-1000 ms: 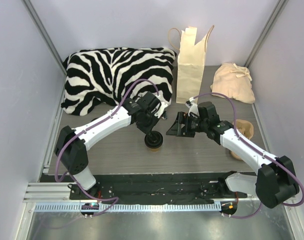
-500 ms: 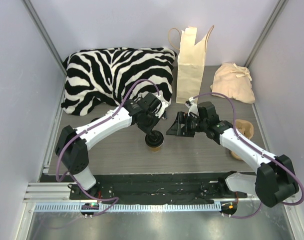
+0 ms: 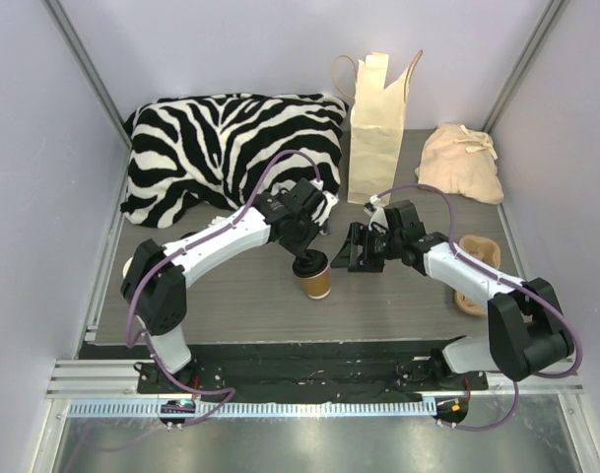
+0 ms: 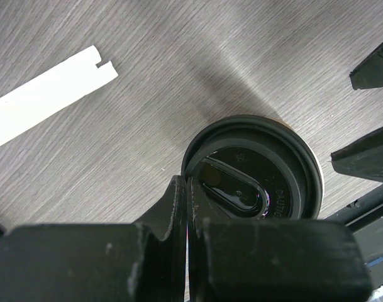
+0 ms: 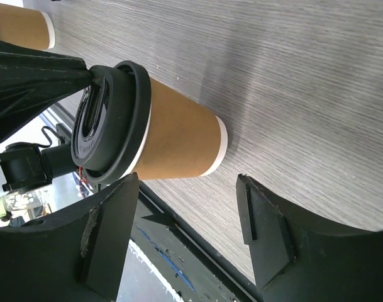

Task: Pack the takeout coffee

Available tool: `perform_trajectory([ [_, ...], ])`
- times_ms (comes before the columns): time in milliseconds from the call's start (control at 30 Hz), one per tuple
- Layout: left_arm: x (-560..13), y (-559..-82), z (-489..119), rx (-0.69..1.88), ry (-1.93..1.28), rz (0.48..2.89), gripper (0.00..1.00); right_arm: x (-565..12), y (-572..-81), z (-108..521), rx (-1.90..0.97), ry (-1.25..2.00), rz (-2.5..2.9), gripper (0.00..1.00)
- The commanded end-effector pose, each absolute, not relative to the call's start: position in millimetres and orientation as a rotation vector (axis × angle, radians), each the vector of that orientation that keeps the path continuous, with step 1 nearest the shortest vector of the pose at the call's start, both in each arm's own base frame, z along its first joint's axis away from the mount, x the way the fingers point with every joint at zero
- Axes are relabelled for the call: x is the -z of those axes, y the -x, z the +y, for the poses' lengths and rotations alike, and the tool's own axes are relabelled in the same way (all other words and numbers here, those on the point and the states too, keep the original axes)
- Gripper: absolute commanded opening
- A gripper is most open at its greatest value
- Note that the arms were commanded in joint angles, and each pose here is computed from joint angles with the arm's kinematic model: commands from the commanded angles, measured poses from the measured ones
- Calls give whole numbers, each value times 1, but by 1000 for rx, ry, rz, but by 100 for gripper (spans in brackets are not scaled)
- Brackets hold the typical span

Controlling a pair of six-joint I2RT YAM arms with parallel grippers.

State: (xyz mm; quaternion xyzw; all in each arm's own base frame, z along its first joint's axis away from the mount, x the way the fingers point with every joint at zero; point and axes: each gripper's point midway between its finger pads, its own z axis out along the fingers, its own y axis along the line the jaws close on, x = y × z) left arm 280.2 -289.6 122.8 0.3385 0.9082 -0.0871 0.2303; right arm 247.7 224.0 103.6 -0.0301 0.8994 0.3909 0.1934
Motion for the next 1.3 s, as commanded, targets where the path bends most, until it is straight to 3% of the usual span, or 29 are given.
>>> perform_trajectory([
  [0, -138, -283, -297, 284, -888, 2459, 0, -132, -260, 235, -1167, 139, 2418, 72],
  [433, -161, -262, -303, 422, -876, 2432, 0, -128, -234, 230, -1222, 143, 2432, 72],
  [800, -157, -243, -315, 483, -937, 2443, 0, -137, -228, 230, -1233, 176, 2426, 78],
  [900, -153, -240, -320, 484, -961, 2444, 0, -129, -226, 226, -1207, 160, 2453, 74],
  [1067, -149, -245, -327, 480, -956, 2448, 0, -113, -227, 224, -1176, 149, 2500, 59],
  [1133, -154, -256, -317, 505, -887, 2465, 0, -121, -234, 225, -1157, 181, 2479, 59],
  [1200, -175, -255, -318, 713, -831, 2439, 0, -128, -240, 224, -1128, 204, 2458, 61],
  [1267, -196, -264, -295, 840, -729, 2395, 9, -133, -246, 225, -1121, 217, 2430, 62],
])
